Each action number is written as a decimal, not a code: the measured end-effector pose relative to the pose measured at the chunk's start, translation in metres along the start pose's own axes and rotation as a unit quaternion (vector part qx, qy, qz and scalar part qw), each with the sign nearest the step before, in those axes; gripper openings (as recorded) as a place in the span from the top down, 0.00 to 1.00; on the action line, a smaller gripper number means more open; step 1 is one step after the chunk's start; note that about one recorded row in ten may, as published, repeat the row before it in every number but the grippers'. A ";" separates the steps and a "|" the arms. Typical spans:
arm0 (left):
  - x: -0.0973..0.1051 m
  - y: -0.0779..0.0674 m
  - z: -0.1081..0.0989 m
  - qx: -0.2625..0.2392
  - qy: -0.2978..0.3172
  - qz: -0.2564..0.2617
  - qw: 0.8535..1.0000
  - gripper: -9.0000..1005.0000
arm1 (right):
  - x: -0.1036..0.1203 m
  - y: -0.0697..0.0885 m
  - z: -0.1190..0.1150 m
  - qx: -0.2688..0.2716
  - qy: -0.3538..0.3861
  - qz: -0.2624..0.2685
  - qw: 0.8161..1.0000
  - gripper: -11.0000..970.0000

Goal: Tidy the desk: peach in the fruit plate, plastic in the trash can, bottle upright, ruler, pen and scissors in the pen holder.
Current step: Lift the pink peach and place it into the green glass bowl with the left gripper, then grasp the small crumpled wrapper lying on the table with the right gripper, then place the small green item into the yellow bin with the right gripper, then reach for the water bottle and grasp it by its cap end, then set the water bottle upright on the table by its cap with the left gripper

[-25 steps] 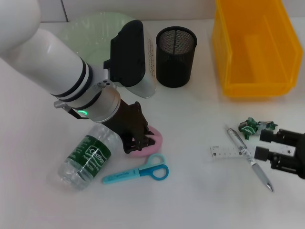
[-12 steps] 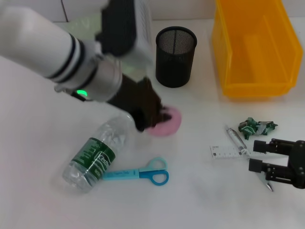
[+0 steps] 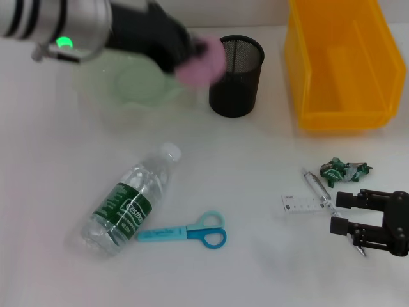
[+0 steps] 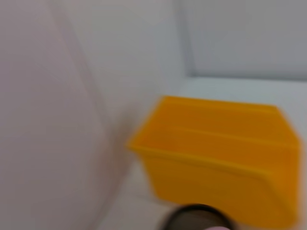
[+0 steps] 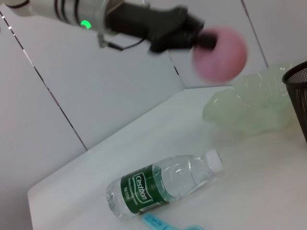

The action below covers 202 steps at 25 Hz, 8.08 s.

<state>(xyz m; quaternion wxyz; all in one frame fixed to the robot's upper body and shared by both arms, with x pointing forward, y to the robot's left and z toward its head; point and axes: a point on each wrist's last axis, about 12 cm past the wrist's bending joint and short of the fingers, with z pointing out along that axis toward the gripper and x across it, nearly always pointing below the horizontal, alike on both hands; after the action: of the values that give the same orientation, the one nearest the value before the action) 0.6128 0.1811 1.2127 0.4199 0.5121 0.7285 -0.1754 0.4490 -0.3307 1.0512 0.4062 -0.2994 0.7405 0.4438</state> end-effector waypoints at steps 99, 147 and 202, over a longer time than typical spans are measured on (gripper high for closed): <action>0.100 -0.055 -0.006 0.219 -0.040 -0.135 0.965 0.17 | -0.217 -0.016 0.035 0.223 0.151 -0.187 0.945 0.97; 0.024 -0.016 0.040 0.027 0.244 -0.309 0.919 0.17 | -0.025 -0.006 0.023 -0.009 -0.015 -0.082 0.996 0.13; 0.050 -0.027 0.016 0.052 0.070 -0.198 0.976 0.54 | -0.022 -0.012 0.045 -0.008 -0.024 -0.075 0.997 0.13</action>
<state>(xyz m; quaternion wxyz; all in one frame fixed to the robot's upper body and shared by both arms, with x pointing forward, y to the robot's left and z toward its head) 0.5891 0.1890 1.1594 0.2977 0.3899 0.8329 -0.2563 0.4842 -0.2936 1.0530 0.4534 -0.3464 0.7024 0.4256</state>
